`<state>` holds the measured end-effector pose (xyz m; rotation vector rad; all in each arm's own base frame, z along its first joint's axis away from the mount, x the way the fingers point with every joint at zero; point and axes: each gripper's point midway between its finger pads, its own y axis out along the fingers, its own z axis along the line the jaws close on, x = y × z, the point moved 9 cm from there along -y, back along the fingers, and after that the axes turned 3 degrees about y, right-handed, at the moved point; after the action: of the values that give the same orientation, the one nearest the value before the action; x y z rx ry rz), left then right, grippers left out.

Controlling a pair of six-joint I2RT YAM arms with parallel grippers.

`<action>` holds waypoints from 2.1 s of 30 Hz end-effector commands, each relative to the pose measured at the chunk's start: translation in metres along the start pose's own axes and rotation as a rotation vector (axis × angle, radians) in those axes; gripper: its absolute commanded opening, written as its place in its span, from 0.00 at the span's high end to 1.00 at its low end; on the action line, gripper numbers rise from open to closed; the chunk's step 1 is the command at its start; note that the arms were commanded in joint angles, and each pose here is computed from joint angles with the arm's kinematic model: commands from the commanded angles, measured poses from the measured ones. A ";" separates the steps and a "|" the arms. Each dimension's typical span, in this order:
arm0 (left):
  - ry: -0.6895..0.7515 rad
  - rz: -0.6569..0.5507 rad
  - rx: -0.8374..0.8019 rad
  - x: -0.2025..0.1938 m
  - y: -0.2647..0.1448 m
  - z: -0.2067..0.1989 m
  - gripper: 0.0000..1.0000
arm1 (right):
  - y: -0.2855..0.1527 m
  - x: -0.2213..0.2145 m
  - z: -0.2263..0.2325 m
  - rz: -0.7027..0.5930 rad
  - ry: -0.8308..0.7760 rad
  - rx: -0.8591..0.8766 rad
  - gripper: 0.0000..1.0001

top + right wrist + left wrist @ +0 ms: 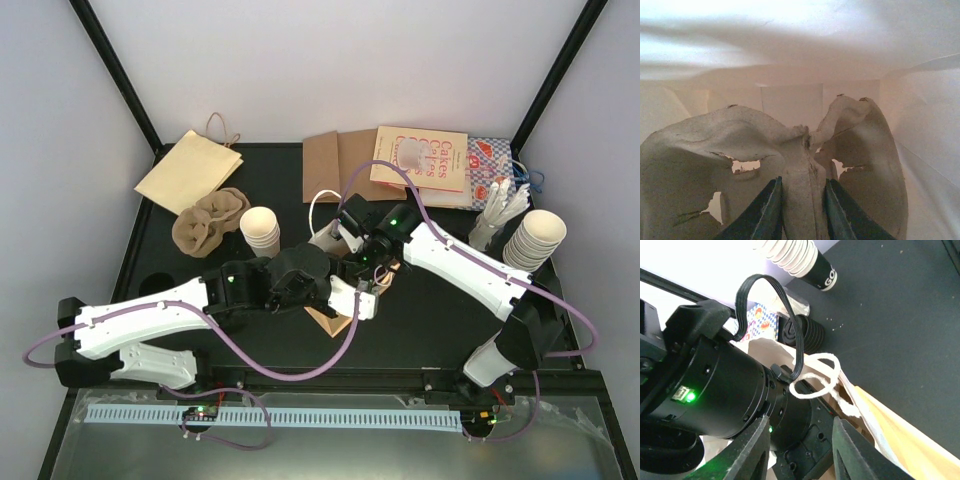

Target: Pack the takeout coffee

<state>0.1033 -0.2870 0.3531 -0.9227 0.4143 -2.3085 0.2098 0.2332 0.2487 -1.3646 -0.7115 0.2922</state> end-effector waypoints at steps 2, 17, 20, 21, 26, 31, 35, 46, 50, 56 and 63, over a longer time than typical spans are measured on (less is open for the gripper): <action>0.151 0.063 0.015 -0.003 0.012 -0.003 0.63 | -0.003 0.001 0.002 0.008 -0.015 0.001 0.76; 0.249 0.114 -0.009 0.002 0.046 -0.010 0.73 | -0.003 0.000 0.002 0.012 -0.017 0.006 0.76; 0.252 0.114 0.000 0.004 0.050 -0.009 0.86 | -0.003 0.001 0.003 0.009 -0.017 0.008 0.76; 0.251 0.115 0.003 0.005 0.052 -0.008 0.89 | -0.003 0.001 0.003 0.011 -0.016 0.009 0.76; 0.231 0.095 0.025 0.013 0.047 -0.001 0.98 | -0.001 0.001 0.003 0.014 -0.014 0.006 0.76; 0.218 0.061 0.077 0.024 0.032 0.006 0.98 | 0.004 0.001 0.001 0.023 -0.011 -0.011 0.76; 0.194 0.010 0.097 0.032 0.020 0.009 0.98 | 0.007 0.000 0.001 0.022 -0.010 -0.014 0.76; 0.065 -0.182 0.047 0.051 0.002 0.010 0.98 | 0.018 -0.001 0.001 0.024 0.001 -0.015 0.76; 0.071 -0.142 0.055 0.046 0.005 0.007 0.82 | 0.016 -0.001 0.001 0.023 0.001 -0.016 0.76; 0.055 -0.076 0.051 0.037 0.012 0.007 0.64 | 0.012 0.000 0.001 0.016 0.003 -0.016 0.76; 0.020 0.005 -0.022 0.024 0.028 0.006 0.65 | 0.011 0.001 0.001 0.013 0.004 -0.015 0.76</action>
<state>0.0983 -0.3225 0.3538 -0.8651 0.4326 -2.3624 0.2115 0.2349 0.2383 -1.3747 -0.7024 0.3019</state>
